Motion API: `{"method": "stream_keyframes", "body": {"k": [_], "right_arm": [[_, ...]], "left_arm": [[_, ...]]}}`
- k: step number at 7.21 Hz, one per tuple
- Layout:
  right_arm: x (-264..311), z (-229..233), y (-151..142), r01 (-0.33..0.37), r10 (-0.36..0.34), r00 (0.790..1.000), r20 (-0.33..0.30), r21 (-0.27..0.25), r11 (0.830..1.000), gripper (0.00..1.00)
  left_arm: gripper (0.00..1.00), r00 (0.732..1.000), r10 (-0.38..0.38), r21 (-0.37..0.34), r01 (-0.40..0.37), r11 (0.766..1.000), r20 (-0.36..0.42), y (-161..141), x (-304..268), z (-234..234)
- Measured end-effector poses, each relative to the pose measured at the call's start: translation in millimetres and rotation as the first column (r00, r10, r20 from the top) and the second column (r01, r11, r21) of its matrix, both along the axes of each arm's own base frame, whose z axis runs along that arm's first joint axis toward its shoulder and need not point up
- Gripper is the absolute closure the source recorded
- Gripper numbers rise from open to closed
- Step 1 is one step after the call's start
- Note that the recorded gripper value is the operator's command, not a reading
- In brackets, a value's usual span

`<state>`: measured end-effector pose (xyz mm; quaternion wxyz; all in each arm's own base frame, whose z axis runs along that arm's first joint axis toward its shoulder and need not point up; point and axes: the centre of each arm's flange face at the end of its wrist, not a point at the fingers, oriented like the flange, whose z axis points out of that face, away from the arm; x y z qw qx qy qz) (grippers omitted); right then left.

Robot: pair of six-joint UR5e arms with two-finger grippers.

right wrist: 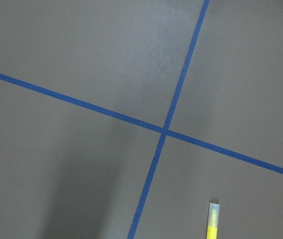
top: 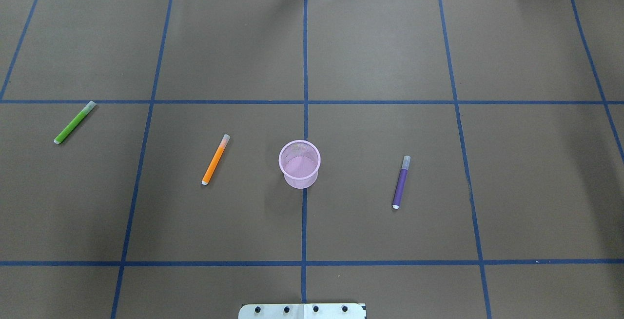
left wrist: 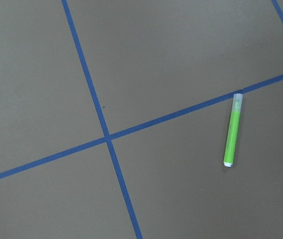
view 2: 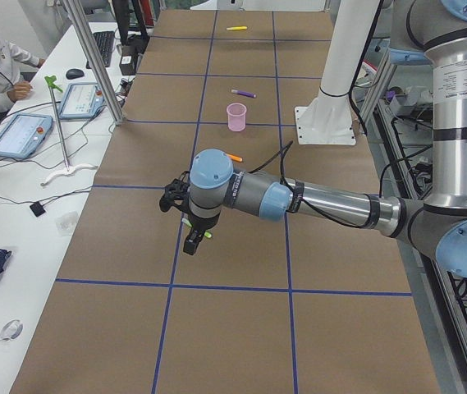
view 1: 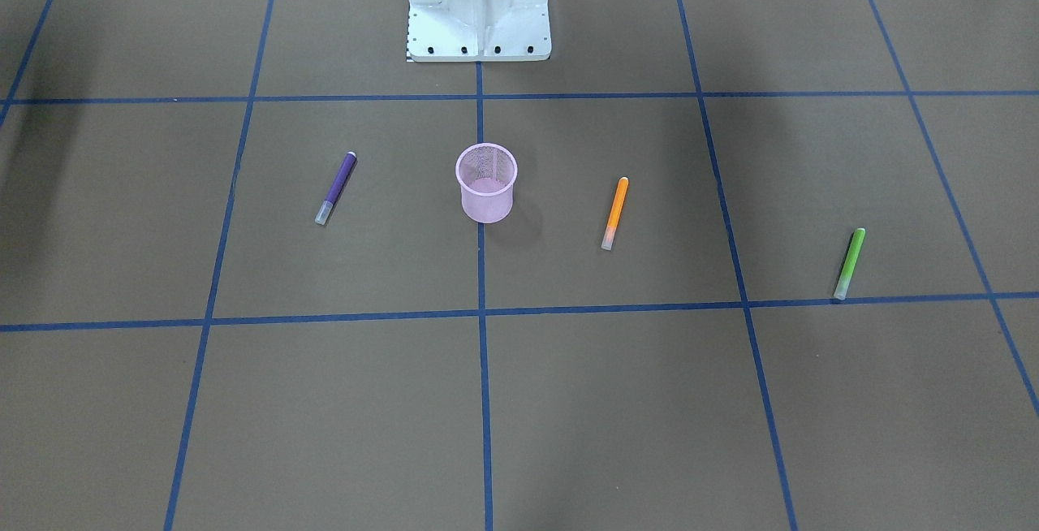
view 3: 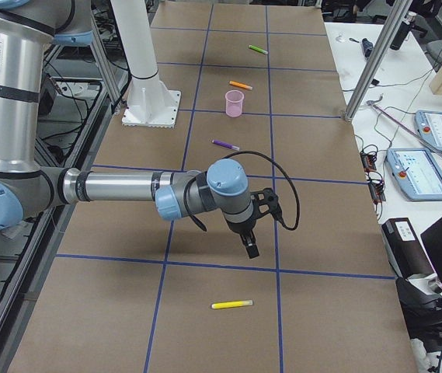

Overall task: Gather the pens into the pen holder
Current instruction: 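Close the right gripper on the yellow highlighter beside it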

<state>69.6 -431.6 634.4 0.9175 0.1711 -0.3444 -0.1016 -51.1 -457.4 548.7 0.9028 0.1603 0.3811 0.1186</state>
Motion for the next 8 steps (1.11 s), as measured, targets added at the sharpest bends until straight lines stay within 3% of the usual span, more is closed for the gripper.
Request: {"method": "stream_keyframes", "body": {"k": [3,6,8], "right_arm": [[-0.5,107.7,17.9,-0.013,0.013,1.000,0.002,-0.057,0.998,0.05],[-13.0,148.4,12.4,-0.059,0.057,0.998,-0.016,-0.159,0.986,0.10],[-36.5,164.1,-6.3,-0.069,0.063,0.997,-0.042,-0.158,0.985,0.15]], "left_arm": [[0.00,1.000,0.000,0.005,0.000,1.000,-0.001,0.7,0.0,-2.5],[0.00,1.000,0.001,0.012,-0.001,1.000,-0.001,0.5,0.0,-4.2],[0.00,1.000,0.000,0.036,0.000,0.999,-0.002,1.5,0.0,-3.3]]}}
